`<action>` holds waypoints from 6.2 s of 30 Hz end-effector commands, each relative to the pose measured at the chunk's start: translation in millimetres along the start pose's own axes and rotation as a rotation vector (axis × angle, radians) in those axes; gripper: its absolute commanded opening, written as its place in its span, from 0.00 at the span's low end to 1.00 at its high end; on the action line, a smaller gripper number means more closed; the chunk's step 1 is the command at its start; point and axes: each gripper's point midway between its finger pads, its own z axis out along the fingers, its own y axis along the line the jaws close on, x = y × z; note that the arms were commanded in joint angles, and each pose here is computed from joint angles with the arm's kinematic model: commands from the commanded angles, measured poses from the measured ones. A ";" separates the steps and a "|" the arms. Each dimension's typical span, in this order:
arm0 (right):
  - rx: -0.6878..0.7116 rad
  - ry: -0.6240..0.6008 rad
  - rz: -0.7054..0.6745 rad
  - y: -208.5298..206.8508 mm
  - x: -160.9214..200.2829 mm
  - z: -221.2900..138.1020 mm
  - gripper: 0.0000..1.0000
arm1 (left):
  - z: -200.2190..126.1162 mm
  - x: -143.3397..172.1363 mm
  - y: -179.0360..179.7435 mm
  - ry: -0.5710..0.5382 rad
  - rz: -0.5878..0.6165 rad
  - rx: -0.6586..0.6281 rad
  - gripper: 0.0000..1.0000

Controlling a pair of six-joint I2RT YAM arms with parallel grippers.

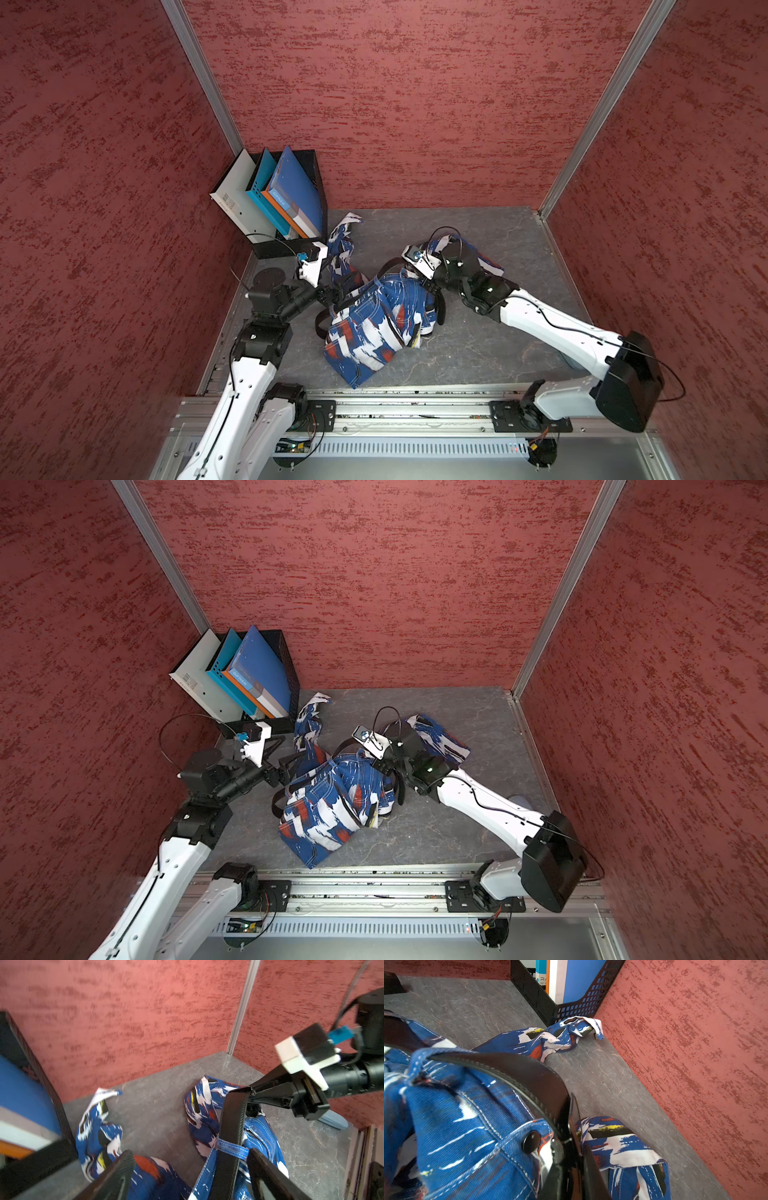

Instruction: Remove the belt from the trousers

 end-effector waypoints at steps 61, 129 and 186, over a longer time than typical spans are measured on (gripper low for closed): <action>-0.286 -0.167 0.464 19.6 -25.7 -6.0 0.40 | 108.2 73.8 -76.3 0.532 -0.035 0.179 0.00; -0.146 -0.049 0.623 32.2 49.6 -8.6 0.42 | 48.6 -6.5 28.3 -0.017 -0.692 -0.037 0.00; -0.042 -0.016 0.114 -16.5 -25.0 -42.7 0.00 | 152.6 3.9 -68.4 0.136 0.668 0.213 0.72</action>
